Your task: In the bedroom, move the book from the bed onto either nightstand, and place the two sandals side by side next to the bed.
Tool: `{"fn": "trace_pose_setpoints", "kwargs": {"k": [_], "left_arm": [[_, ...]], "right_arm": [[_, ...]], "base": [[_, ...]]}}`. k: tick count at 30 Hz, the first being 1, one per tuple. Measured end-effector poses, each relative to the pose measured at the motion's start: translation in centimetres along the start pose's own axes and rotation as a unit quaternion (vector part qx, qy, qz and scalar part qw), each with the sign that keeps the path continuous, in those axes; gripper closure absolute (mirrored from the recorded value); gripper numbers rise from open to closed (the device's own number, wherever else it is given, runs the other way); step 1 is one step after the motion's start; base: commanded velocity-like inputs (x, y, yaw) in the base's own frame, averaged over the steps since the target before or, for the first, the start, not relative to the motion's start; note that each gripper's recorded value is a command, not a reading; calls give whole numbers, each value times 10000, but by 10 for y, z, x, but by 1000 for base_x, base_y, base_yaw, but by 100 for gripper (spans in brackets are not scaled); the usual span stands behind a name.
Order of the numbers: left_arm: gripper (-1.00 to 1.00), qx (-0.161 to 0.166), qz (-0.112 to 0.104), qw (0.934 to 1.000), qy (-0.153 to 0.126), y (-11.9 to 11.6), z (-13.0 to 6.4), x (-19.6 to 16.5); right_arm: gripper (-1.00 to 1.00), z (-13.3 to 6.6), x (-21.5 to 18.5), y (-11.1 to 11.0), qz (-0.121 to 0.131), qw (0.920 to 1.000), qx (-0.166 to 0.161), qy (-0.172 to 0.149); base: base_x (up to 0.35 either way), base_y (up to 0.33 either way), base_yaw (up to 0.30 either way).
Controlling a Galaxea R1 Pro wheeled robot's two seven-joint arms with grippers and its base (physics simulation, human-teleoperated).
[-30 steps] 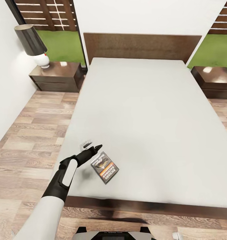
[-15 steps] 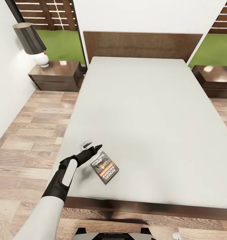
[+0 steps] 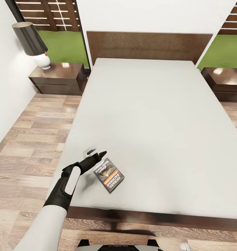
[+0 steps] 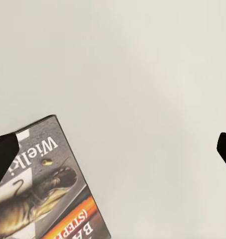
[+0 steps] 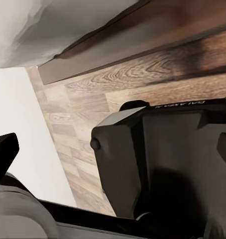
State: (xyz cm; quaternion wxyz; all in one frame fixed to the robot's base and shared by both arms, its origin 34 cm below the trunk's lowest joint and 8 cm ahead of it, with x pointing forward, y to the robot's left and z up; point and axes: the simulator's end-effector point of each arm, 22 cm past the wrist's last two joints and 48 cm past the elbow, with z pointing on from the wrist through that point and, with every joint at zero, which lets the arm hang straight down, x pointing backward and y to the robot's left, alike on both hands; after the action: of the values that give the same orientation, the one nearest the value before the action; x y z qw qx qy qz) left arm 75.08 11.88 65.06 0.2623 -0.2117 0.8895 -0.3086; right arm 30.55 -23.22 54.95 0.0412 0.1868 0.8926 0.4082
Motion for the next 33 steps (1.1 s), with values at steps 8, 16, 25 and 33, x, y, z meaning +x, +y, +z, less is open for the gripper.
{"fn": "trace_pose_setpoints", "kwargs": {"k": [8, 16, 25, 33], "left_arm": [[-100, 1, 0, 10000, 0, 7, 8, 3], [-100, 0, 0, 10000, 1, 14, 16, 6], [-100, 2, 1, 10000, -2, 23, 25, 10], [-100, 3, 2, 10000, -4, 31, 33, 14]], "right_arm": [[-100, 7, -2, -8, -1, 10000, -1, -1], [-100, 15, -4, -16, -2, 10000, -1, -2], [-100, 24, -5, -26, -3, 10000, -2, -2], [-100, 32, -6, -35, -4, 10000, -2, -3]], "base": [[0, 0, 0], [0, 0, 0], [0, 0, 0], [0, 0, 0]]}}
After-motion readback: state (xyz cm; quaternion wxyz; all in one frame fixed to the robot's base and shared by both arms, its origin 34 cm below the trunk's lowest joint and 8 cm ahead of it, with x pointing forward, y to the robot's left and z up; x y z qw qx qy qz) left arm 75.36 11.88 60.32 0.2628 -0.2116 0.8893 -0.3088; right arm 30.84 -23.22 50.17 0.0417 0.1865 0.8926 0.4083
